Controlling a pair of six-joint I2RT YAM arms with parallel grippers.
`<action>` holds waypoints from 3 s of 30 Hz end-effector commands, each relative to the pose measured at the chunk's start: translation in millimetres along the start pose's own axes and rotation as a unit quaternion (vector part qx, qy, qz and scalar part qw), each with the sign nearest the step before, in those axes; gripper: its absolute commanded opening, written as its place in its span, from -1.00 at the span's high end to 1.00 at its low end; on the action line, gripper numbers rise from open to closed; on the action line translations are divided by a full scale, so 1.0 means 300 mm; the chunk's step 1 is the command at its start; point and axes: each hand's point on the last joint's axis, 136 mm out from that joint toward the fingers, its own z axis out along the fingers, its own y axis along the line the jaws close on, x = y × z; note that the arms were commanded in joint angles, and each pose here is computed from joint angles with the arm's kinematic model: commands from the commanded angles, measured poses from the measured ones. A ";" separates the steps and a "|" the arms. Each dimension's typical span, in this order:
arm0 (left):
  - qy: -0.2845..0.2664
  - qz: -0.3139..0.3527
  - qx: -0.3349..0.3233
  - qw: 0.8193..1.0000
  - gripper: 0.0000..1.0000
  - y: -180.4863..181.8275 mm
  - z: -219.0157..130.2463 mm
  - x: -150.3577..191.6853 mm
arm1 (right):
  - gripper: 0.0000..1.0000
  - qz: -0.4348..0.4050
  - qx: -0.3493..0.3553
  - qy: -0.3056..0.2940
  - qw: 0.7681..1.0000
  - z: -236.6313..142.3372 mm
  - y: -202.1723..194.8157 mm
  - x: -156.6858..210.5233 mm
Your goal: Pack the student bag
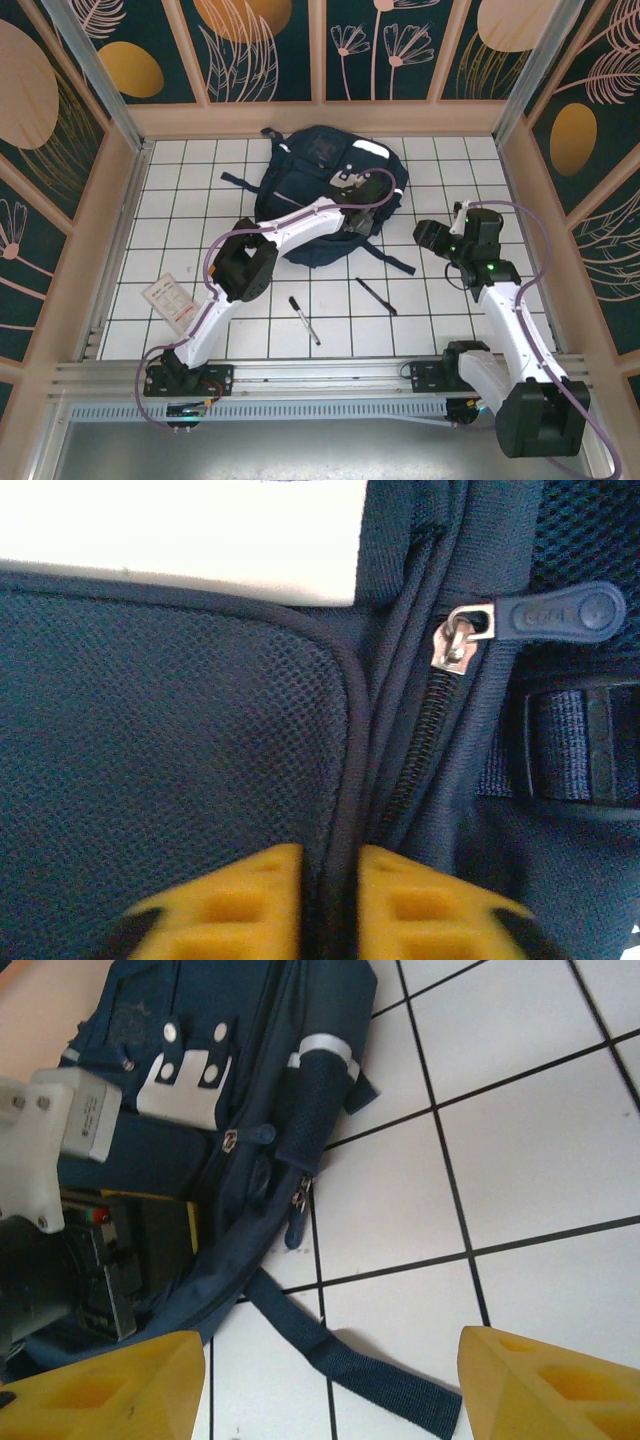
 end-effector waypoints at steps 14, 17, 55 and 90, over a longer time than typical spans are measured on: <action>-0.072 0.080 0.097 0.989 1.00 -0.024 -0.377 -0.256 | -0.39 -0.112 -0.094 0.090 0.985 0.298 0.150 -0.140; -0.071 0.091 0.120 0.986 1.00 -0.043 -0.392 -0.255 | -0.37 -0.171 -0.092 0.101 0.976 0.360 0.136 -0.160; -0.061 0.131 0.244 0.959 1.00 -0.122 -0.399 -0.239 | 0.37 -0.209 -0.252 0.245 0.913 0.501 0.216 0.028; -0.111 0.009 0.255 0.961 1.00 -0.057 -0.350 -0.401 | 1.00 -0.143 -0.392 0.285 0.863 0.155 0.490 0.250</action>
